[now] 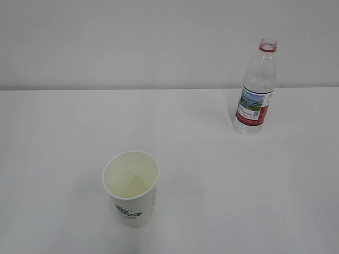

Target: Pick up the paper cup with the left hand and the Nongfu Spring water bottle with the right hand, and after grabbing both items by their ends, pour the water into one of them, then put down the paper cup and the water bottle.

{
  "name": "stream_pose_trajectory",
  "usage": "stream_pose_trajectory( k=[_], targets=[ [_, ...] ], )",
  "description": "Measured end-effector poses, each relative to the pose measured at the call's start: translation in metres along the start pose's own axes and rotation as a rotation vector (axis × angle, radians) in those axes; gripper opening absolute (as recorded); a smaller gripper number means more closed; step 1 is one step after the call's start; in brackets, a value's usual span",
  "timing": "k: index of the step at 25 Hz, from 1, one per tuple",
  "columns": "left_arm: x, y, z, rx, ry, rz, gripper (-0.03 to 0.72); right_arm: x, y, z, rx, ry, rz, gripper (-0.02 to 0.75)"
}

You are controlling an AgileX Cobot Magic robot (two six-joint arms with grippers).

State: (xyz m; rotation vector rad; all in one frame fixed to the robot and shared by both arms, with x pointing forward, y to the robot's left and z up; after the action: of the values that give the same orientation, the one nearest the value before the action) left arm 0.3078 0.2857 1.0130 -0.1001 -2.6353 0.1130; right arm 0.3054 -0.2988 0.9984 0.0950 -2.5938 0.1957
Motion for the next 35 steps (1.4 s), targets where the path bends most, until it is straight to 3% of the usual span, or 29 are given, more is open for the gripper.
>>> stream_pose_trajectory(
  k=[18,28,35],
  targets=[
    [0.0,0.0,-0.002,0.001,-0.012,0.002,0.562,0.006,-0.001,-0.01,-0.001,-0.044,0.005,0.552],
    [0.008,-0.002,-0.026,0.0,-0.131,0.01,0.562,0.014,-0.004,-0.032,-0.001,-0.155,0.019,0.552],
    [0.014,-0.004,-0.053,0.003,-0.282,0.017,0.561,0.017,-0.006,-0.048,-0.001,-0.245,0.029,0.551]
  ],
)
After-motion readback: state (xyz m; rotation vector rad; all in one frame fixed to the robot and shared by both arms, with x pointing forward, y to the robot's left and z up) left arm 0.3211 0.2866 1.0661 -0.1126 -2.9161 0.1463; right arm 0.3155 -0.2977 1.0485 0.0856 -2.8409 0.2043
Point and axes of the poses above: a point on each arm's last joint axis where the gripper is mounted, x pointing back along that axis away from the gripper, y along the wrist's bending axis when the last joint is at zero, z = x × y, the point moved 9 cm from there along -x, pointing out along that axis toward the gripper, and after that the axes turned 7 degrees about x, right-handed, at the moved point
